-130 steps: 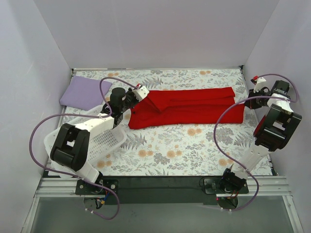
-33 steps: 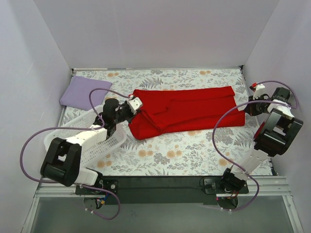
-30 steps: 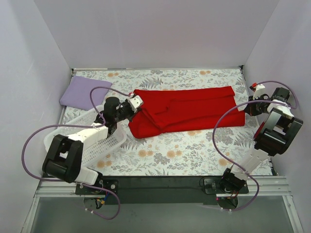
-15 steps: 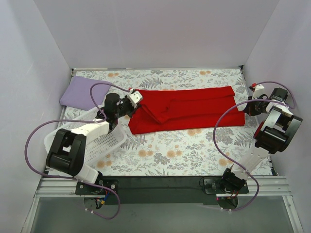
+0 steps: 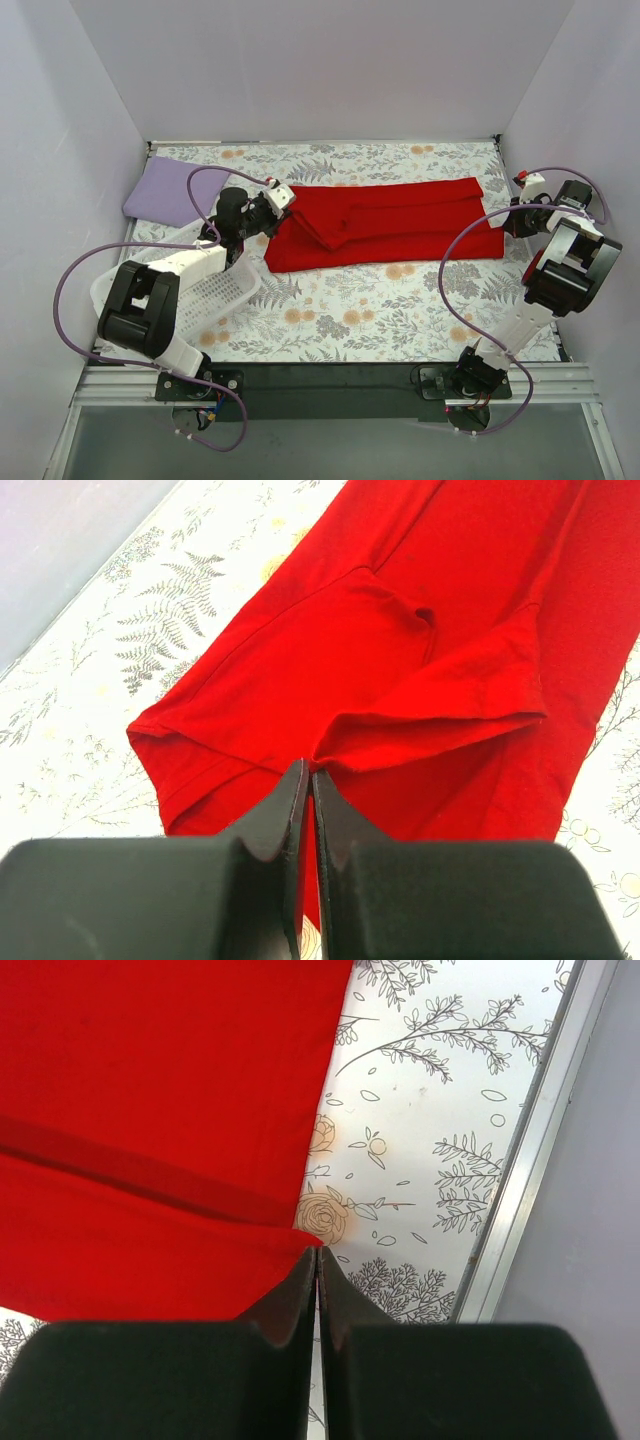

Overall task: Fold and stack the t-shirts
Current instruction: Fold the tshirt

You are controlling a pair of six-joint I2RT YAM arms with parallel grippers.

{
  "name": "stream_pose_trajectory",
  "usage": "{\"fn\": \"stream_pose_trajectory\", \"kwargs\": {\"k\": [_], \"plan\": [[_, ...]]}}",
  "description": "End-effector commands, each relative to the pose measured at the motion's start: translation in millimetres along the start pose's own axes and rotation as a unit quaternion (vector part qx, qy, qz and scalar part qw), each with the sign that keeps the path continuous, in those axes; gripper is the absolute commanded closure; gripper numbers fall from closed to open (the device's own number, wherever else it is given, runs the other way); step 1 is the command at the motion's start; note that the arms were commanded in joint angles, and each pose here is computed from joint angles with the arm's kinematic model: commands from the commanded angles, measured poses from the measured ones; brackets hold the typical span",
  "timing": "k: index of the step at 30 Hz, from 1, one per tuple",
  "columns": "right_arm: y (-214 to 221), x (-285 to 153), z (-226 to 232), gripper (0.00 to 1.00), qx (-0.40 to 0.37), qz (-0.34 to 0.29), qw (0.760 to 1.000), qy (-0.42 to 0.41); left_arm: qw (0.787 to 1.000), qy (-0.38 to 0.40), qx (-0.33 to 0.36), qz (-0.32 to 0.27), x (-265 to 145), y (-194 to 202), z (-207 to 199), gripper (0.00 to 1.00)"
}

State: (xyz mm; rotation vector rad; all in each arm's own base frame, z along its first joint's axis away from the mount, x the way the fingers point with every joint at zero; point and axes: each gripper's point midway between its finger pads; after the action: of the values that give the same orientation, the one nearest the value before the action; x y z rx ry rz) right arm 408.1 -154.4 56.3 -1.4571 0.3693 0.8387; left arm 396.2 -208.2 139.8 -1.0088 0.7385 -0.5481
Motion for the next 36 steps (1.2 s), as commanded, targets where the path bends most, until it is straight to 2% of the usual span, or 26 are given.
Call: {"fn": "stream_pose_trajectory", "kwargs": {"k": [1, 3, 4, 6, 7, 10, 14, 23, 36], "plan": [[-4.4, 4.4, -9.0, 0.94, -0.004, -0.008, 1.000, 0.010, 1.000, -0.008, 0.017, -0.018, 1.1, -16.5, 11.3, 1.00], [-6.5, 4.8, -9.3, 0.87, -0.004, -0.008, 1.000, 0.011, 1.000, -0.008, 0.017, -0.016, 2.0, -15.5, 11.9, 1.00], [-8.1, 3.9, -9.4, 0.77, -0.004, -0.010, 1.000, 0.012, 1.000, -0.009, 0.018, -0.015, 2.3, -14.8, 13.1, 1.00], [-11.8, 3.0, -6.0, 0.68, -0.002, -0.015, 1.000, 0.007, 1.000, -0.009, 0.020, -0.016, 4.5, -17.2, 15.0, 1.00], [-15.7, 0.1, -3.9, 0.60, -0.005, -0.020, 1.000, 0.006, 1.000, -0.008, 0.020, -0.014, 5.1, -16.3, 15.0, 1.00], [-22.9, -5.2, 4.8, 0.52, -0.013, -0.029, 0.999, 0.002, 1.000, -0.007, 0.024, -0.015, 8.8, -19.1, 18.5, 1.00], [-30.1, -11.2, 24.0, 0.50, -0.022, -0.047, 0.998, -0.023, 0.999, -0.001, 0.034, -0.015, 14.6, -22.8, 22.8, 1.00], [-11.8, -17.0, 76.5, 0.48, -0.029, -0.047, 0.995, -0.079, 0.999, 0.007, 0.045, 0.003, 33.0, -16.1, 32.9, 1.00], [2.1, -21.7, 109.0, 0.48, -0.035, -0.044, 0.993, -0.106, 0.999, 0.013, 0.039, -0.003, 59.3, -18.9, 43.4, 1.00]]}}
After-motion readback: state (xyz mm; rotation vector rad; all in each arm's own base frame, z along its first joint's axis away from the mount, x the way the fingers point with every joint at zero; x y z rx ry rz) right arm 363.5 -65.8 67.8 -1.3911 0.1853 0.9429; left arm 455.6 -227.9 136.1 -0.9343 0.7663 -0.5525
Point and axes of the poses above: each gripper's point midway between its finger pads, its own x axis out along the fingers, its own z axis along the line the jaws close on, y = z × x, and after that the axes turned 6 degrees about x, right-handed
